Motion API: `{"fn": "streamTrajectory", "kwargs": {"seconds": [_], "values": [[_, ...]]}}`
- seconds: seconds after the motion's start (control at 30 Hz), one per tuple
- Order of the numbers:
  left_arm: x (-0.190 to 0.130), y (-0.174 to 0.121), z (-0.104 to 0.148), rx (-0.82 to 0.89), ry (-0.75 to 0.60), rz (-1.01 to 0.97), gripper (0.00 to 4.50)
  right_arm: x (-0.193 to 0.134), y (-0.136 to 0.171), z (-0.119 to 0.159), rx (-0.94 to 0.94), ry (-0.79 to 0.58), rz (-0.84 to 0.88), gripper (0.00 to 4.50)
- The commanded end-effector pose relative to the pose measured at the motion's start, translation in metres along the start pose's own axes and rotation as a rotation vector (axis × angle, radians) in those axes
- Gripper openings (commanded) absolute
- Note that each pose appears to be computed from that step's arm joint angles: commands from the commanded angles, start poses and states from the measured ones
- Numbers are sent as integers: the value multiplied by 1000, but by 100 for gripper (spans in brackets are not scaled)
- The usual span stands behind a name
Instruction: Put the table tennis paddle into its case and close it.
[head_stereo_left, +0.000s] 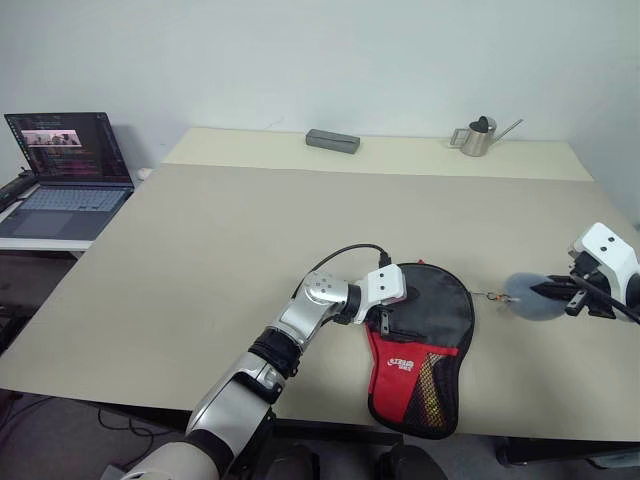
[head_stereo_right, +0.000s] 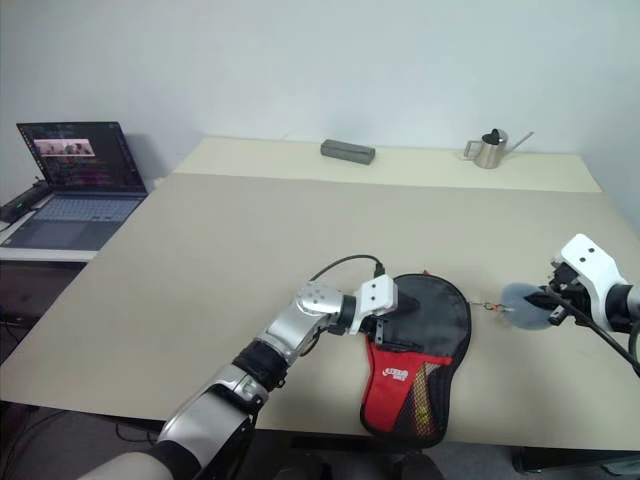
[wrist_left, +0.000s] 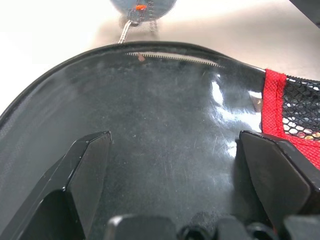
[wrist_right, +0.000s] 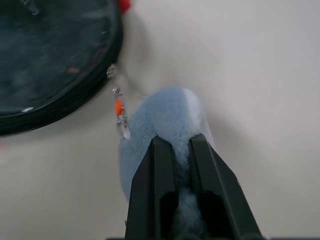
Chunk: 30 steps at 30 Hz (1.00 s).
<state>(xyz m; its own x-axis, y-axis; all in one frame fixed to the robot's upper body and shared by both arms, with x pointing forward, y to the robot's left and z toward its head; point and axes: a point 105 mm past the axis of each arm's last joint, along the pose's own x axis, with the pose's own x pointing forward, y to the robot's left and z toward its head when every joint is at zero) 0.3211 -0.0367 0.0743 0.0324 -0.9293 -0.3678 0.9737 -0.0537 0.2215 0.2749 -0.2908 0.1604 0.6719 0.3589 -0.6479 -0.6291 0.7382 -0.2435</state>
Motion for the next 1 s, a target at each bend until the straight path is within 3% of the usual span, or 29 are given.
{"fn": "streamTrajectory", "kwargs": {"seconds": [0.03,0.27,0.7,1.0], "values": [[-2,-32,-68,-135,236,-88,450,-16,11,14,-53,-28,-1,2],[1,-35,-68,-135,238,-98,450,-6,46,7,-60,-17,84,2],[2,-38,-69,-136,244,-112,450,-14,84,1,-104,20,227,2],[3,-41,-73,-106,291,-146,450,-17,91,-2,-117,31,251,2]]}}
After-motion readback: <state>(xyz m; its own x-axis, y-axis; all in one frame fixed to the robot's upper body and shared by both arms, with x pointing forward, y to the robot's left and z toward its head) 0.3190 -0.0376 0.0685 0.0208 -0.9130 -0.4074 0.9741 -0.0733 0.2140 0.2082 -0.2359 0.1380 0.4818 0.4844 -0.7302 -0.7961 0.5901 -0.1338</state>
